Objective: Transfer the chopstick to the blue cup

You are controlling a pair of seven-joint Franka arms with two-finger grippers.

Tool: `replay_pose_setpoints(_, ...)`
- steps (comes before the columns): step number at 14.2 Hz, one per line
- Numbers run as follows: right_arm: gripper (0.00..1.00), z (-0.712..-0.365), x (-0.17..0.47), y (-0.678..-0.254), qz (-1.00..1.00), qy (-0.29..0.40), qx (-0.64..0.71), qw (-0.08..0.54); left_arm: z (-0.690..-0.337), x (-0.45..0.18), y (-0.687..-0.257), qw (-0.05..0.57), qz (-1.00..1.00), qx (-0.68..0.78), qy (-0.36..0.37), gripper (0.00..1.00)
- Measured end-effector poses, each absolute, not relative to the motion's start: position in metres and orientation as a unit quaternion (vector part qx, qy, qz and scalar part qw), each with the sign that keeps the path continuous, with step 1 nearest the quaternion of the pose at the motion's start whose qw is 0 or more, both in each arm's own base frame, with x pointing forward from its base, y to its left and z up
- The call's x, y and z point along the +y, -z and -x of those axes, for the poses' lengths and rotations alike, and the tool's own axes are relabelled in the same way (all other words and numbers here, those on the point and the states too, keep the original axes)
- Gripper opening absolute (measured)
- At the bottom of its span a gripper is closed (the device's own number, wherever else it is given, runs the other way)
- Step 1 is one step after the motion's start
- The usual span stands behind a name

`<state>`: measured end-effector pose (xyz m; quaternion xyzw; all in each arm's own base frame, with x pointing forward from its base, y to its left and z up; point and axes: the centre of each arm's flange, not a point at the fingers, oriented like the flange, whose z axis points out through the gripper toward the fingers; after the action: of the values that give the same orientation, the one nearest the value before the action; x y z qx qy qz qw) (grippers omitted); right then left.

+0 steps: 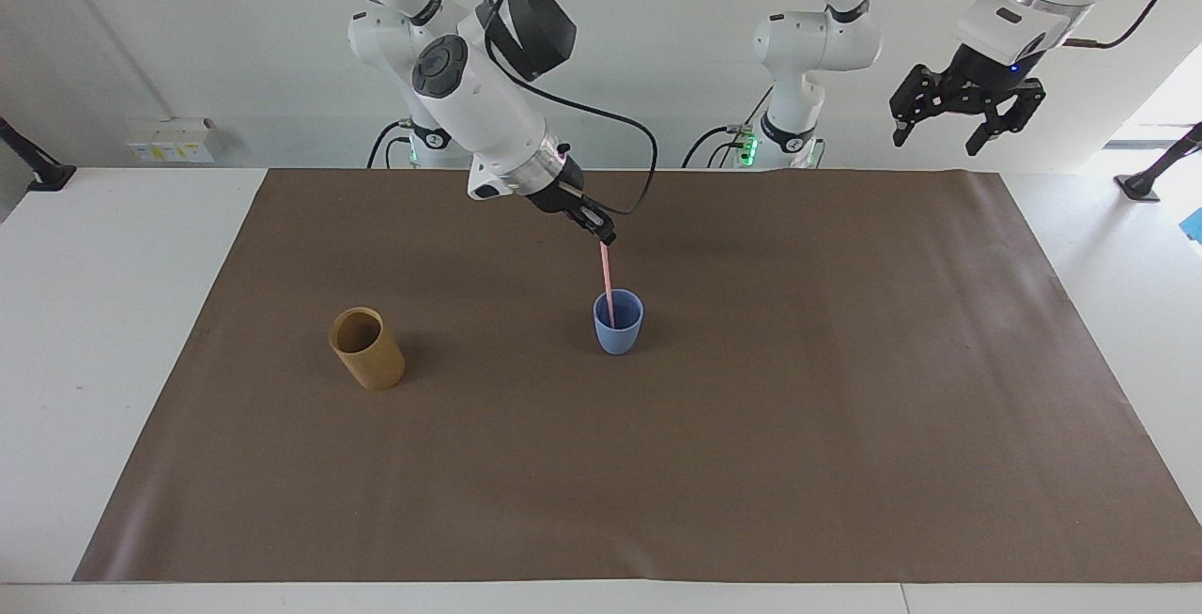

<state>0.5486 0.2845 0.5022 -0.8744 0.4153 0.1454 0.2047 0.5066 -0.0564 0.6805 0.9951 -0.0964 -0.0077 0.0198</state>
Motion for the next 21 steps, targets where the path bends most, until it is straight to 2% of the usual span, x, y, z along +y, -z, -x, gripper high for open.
replay_pose_setpoints(5, 0.37, -0.546, 0.273, -0.512, 0.898, -0.144, 0.372, 0.184, -0.507, -0.056, -0.681, 0.02, -0.995, -0.096, 0.008, 1.0)
replay_pose_setpoints(7, 0.54, -0.542, 0.253, -0.531, 0.922, -0.118, 0.332, 0.162, -0.507, -0.056, -0.681, 0.02, -0.995, -0.096, 0.008, 1.0)
replay_pose_setpoints(11, 0.96, -0.531, 0.204, -0.578, 0.965, -0.021, 0.247, 0.086, -0.507, -0.056, -0.681, 0.02, -0.995, -0.096, 0.008, 1.0)
replay_pose_setpoints(12, 1.0, -0.53, 0.193, -0.585, 0.972, -0.004, 0.223, 0.069, -0.507, -0.056, -0.681, 0.02, -0.995, -0.096, 0.008, 1.0)
replay_pose_setpoints(17, 1.0, -0.542, 0.135, -0.594, 0.991, 0.03, 0.125, 0.027, -0.507, -0.056, -0.681, 0.02, -0.995, -0.096, 0.008, 1.0)
replay_pose_setpoints(21, 1.0, -0.544, 0.109, -0.605, 0.997, 0.027, 0.069, 0.012, -0.507, -0.056, -0.681, 0.02, -0.995, -0.096, 0.008, 1.0)
